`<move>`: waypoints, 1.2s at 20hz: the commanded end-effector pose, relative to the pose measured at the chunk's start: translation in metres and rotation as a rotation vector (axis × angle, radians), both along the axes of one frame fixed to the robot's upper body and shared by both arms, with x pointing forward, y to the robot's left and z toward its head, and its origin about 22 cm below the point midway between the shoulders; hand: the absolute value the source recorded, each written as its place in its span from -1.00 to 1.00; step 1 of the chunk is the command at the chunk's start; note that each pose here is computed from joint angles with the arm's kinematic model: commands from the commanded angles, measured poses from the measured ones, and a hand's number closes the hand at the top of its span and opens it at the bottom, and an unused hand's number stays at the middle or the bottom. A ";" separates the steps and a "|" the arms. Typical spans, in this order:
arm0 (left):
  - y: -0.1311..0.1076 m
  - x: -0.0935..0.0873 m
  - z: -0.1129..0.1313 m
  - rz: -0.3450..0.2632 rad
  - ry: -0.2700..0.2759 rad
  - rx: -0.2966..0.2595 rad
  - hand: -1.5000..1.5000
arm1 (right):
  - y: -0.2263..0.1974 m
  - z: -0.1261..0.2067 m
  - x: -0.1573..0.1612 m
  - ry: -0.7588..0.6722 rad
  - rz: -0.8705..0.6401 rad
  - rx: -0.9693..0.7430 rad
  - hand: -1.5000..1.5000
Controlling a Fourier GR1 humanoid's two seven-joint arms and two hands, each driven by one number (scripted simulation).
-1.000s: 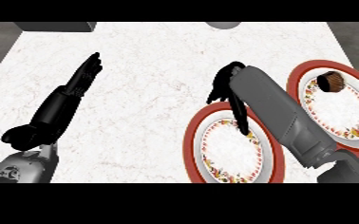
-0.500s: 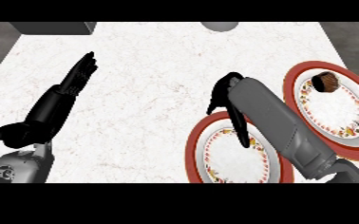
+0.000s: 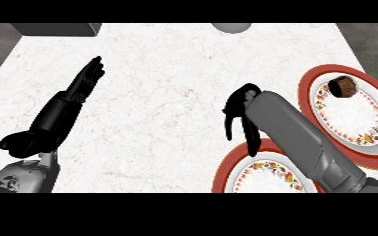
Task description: Pick the cupcake from the plate and place it in the plate
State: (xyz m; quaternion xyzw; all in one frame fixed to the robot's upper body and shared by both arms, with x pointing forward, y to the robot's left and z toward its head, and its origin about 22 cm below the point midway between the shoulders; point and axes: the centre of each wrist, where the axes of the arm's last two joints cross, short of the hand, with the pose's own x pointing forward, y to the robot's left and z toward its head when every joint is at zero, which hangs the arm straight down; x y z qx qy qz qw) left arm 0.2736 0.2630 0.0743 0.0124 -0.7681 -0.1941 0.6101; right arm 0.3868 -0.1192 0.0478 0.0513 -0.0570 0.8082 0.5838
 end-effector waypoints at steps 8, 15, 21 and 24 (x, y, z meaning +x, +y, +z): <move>0.004 -0.001 0.000 0.000 0.003 0.008 0.00 | -0.113 -0.002 0.013 -0.208 -0.443 -0.263 1.00; 0.009 -0.002 0.002 0.030 -0.007 0.012 0.00 | -0.232 0.066 0.025 -0.508 -0.916 -0.652 1.00; 0.002 0.001 0.009 -0.011 -0.038 0.012 0.00 | -0.287 0.136 0.026 -0.798 -1.293 -0.992 1.00; -0.004 0.002 0.015 -0.049 -0.065 0.016 0.00 | -0.305 0.167 0.023 -0.916 -1.451 -1.128 1.00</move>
